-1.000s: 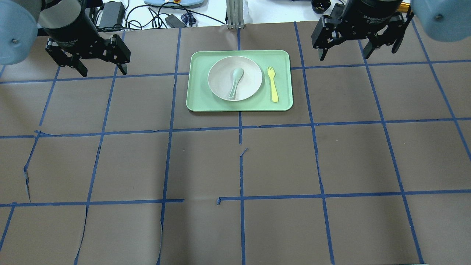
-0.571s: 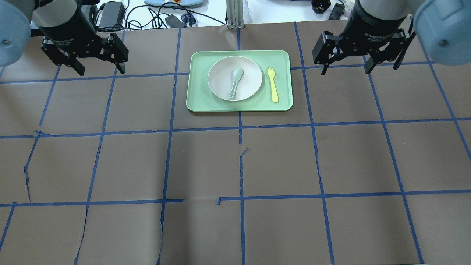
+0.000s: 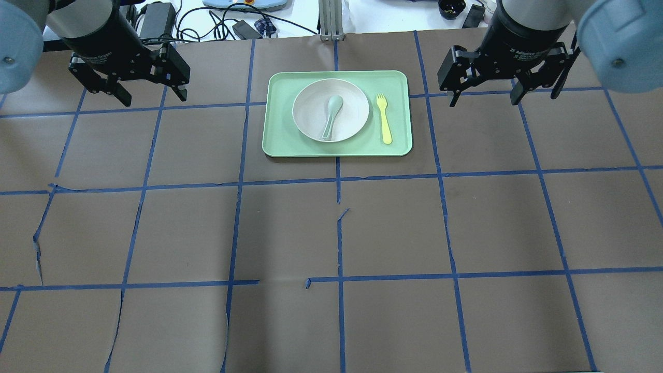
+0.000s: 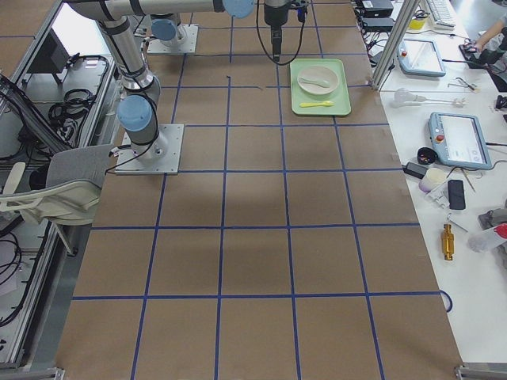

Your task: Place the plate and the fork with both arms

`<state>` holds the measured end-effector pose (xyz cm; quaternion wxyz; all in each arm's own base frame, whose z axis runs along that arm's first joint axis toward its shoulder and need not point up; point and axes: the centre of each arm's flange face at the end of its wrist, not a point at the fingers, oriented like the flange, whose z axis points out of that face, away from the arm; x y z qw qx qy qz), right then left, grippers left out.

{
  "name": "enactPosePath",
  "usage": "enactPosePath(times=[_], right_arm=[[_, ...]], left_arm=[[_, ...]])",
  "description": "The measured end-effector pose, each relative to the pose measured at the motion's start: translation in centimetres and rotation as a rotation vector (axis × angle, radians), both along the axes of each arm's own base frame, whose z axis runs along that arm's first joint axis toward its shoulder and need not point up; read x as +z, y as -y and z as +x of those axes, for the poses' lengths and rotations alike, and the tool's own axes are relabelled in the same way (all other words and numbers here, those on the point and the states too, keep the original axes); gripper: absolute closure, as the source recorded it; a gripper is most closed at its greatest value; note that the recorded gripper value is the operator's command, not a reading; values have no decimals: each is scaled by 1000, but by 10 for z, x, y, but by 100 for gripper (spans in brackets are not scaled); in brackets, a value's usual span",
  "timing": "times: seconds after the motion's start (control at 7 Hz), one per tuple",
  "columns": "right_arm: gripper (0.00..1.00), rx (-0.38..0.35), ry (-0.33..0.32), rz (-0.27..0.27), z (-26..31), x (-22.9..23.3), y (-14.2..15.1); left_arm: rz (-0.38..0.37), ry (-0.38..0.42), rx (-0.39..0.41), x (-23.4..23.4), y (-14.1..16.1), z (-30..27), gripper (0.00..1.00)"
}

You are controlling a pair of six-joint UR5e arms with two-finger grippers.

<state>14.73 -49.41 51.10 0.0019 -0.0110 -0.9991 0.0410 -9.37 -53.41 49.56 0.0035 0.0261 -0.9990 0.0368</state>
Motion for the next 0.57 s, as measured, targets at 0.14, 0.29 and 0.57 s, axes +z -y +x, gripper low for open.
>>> enactPosePath(times=[0.14, 0.29, 0.57], right_arm=[[0, 1, 0, -6, 0, 0, 1], [0, 1, 0, -8, 0, 1, 1], [0, 0, 0, -9, -1, 0, 2]], left_arm=[[9, 10, 0, 1, -3, 0, 0], [15, 15, 0, 1, -4, 1, 0], [18, 17, 0, 0, -5, 1, 0]])
